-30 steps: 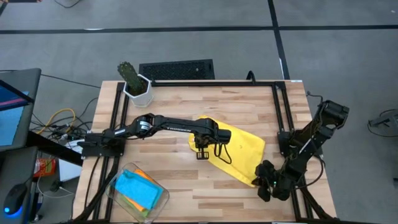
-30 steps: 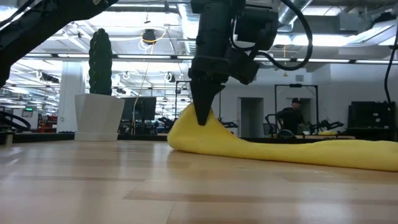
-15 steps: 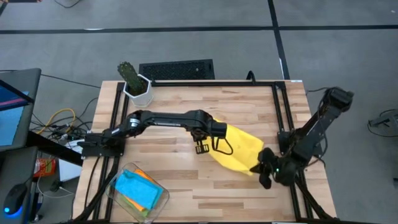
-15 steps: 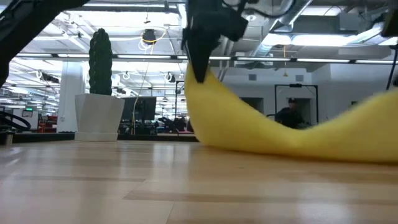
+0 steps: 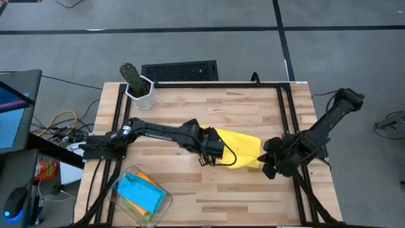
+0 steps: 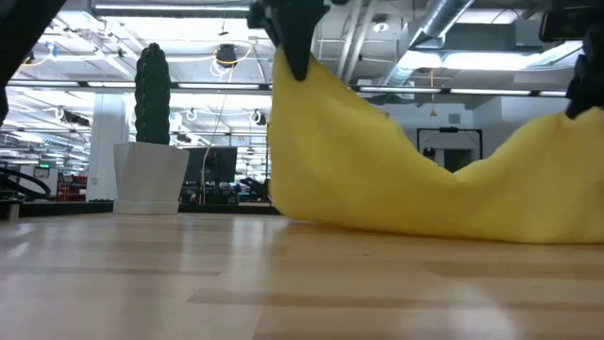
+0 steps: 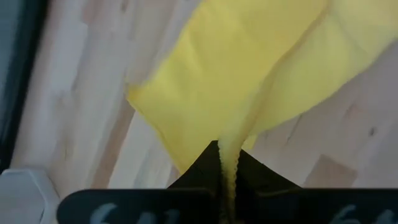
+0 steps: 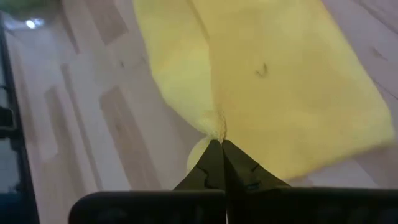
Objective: Fold microfiber towels
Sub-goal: Fold the yellow microfiber towel
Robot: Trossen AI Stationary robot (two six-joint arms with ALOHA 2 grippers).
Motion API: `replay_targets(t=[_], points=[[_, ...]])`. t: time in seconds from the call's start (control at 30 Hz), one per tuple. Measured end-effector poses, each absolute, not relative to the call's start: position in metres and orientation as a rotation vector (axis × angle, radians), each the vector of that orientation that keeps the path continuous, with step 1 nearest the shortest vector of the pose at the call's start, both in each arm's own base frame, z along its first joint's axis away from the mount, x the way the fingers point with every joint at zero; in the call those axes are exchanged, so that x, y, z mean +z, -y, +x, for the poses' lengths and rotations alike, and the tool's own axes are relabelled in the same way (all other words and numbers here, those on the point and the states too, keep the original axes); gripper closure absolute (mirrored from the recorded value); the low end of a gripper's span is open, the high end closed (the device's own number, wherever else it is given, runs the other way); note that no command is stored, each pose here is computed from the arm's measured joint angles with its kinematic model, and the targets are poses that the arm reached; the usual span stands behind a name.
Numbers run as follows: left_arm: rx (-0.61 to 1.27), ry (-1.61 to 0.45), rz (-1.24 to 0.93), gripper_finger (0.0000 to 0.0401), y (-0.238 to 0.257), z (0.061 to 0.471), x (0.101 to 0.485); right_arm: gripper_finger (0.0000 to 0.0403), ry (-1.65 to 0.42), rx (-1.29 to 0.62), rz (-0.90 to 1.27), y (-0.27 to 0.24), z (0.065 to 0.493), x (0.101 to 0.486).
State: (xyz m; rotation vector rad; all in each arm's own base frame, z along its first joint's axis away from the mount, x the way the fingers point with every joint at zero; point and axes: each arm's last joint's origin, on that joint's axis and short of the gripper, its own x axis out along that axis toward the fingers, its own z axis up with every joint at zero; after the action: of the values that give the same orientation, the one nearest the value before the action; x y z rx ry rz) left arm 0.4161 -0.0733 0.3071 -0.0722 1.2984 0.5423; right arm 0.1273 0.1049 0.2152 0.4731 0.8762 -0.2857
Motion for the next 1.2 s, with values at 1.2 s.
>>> replay_targets(t=[1.2], points=[[0.88, -1.277, -0.264, 0.0401, 0.049, 0.384, 0.219, 0.0397, -1.011, -0.6, 0.388, -0.037, 0.147, 0.21]])
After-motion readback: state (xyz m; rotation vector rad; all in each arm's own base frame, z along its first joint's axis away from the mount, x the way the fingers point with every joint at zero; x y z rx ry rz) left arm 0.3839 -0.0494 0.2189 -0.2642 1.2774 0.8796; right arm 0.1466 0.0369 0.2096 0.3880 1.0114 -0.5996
